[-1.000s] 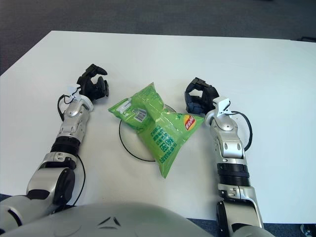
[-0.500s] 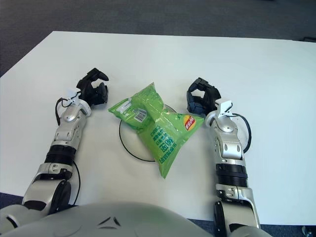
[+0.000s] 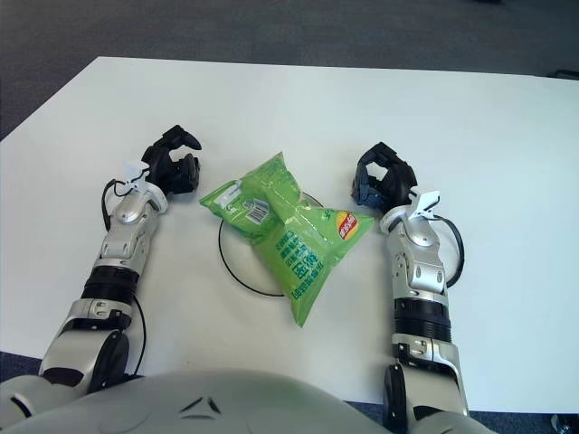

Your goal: Put the snack into the plate.

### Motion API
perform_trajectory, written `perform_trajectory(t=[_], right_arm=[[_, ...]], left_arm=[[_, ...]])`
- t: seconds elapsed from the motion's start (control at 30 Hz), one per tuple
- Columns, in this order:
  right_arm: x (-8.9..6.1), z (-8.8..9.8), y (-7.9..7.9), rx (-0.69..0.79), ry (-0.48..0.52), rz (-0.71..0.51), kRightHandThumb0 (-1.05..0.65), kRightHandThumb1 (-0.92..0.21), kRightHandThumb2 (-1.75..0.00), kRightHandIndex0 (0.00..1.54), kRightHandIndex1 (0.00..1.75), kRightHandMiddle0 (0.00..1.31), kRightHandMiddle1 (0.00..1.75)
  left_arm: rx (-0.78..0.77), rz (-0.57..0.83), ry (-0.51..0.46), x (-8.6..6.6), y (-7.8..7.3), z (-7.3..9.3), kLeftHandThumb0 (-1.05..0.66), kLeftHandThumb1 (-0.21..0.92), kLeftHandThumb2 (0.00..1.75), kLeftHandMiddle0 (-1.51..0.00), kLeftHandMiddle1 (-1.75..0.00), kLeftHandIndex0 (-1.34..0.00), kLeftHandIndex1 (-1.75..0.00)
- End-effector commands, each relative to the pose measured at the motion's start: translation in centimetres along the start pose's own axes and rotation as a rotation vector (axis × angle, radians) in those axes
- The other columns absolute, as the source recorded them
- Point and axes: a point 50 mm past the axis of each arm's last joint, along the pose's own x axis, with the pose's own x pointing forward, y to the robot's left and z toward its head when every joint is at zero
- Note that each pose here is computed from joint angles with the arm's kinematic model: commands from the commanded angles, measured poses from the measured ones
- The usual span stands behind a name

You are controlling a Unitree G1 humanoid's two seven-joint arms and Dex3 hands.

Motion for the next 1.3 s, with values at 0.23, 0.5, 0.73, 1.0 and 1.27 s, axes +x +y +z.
perform_trajectory(t=[0.23, 0.5, 0.73, 1.0, 1.27], right_arm=[[-1.4, -2.9, -0.2, 0.070, 0.058, -0.049, -0.48, -0.31, -1.33, 1.34, 1.75, 0.62, 1.75], [-1.8, -3.0, -0.1, 0.078, 0.044, -0.088, -0.49, -0.30, -1.34, 1.34, 1.75, 0.63, 1.75], [-2.3, -3.2, -0.1, 0.051, 0.043, -0.118, -0.49, -0.30, -1.34, 1.35, 1.75, 0.63, 1.75], [-2.3, -2.6, -0.3, 0.023, 0.052, -0.139, -0.49, -0.30, -1.34, 1.35, 1.75, 0.63, 1.75], [-2.1, -2.6, -0.2, 0.004, 0.054, -0.145, -0.49, -0.30, -1.34, 1.35, 1.75, 0.63, 1.75]], left_arm=[[-0.065, -0.040, 0.096, -1.8, -0.1, -3.1, -0.51, 0.24, 1.41, -1.37, -1.75, -0.68, -1.75], [-0.075, -0.077, 0.103, -2.2, -0.1, -3.2, -0.52, 0.21, 1.45, -1.38, -1.75, -0.70, -1.75], [-0.072, -0.084, 0.118, -2.8, 0.0, -3.4, -0.52, 0.20, 1.46, -1.38, -1.75, -0.71, -1.75], [-0.091, -0.063, 0.139, -2.7, -0.2, -2.7, -0.52, 0.20, 1.46, -1.37, -1.75, -0.71, -1.75], [-0.103, -0.054, 0.139, -2.5, 0.0, -2.7, -0.51, 0.23, 1.42, -1.36, -1.75, -0.68, -1.75]])
